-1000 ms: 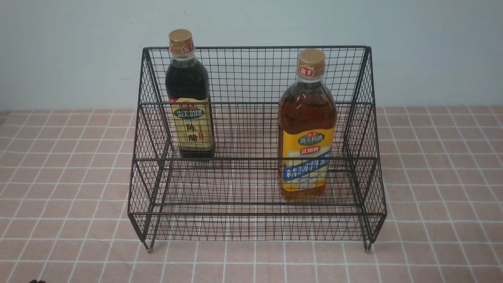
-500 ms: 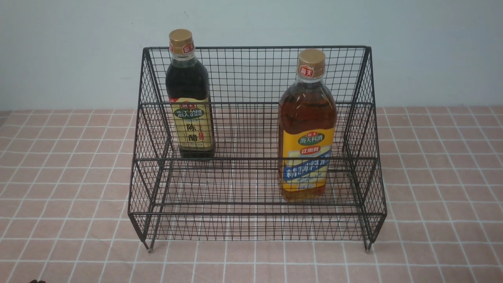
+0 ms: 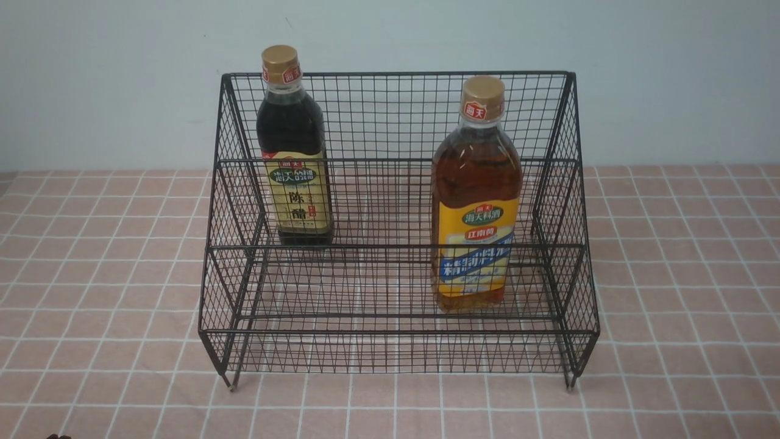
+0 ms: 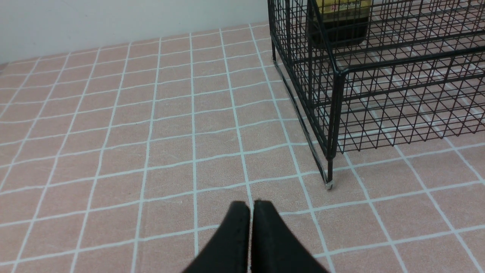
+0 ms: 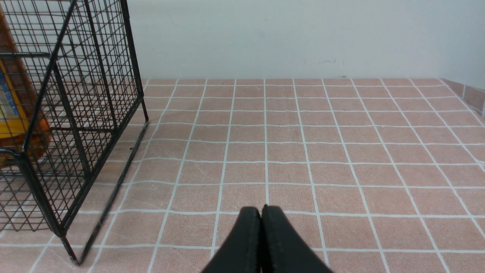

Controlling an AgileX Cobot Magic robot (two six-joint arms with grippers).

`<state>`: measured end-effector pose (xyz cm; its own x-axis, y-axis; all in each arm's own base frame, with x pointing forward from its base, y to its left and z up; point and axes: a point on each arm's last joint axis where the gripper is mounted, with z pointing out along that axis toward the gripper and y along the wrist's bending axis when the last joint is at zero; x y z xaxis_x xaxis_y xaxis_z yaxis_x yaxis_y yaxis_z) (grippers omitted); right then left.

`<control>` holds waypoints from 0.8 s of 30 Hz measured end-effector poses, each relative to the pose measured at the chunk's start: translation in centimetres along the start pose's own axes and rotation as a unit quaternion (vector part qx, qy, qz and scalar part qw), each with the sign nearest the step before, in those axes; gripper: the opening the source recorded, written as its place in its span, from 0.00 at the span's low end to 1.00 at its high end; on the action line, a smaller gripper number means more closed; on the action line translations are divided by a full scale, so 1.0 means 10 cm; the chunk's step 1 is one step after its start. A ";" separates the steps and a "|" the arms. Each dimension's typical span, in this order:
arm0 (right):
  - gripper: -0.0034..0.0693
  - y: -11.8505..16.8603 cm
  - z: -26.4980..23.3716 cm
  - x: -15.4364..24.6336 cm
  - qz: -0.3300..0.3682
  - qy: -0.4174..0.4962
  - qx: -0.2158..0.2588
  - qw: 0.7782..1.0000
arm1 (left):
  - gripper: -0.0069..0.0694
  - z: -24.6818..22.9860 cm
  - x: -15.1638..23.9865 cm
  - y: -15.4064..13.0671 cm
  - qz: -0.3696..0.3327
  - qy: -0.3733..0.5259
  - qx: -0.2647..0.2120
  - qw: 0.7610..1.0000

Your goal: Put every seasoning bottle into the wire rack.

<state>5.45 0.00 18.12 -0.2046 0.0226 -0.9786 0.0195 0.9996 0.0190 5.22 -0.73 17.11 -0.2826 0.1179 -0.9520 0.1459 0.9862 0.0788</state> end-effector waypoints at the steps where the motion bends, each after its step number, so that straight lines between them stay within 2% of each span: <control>1: 0.03 0.00 0.00 0.00 0.000 0.000 0.000 1.000 | 0.08 0.00 0.00 0.00 0.000 0.000 0.000 1.000; 24: 0.03 0.00 0.00 0.00 0.004 0.000 0.000 1.000 | 0.08 0.00 0.00 0.00 0.000 0.000 0.000 1.000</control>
<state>5.45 0.00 18.12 -0.2044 0.0308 -0.9784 0.0212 0.9994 0.0270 5.22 -0.73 17.11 -0.2826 0.1179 -0.9520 0.1459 0.9862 0.0788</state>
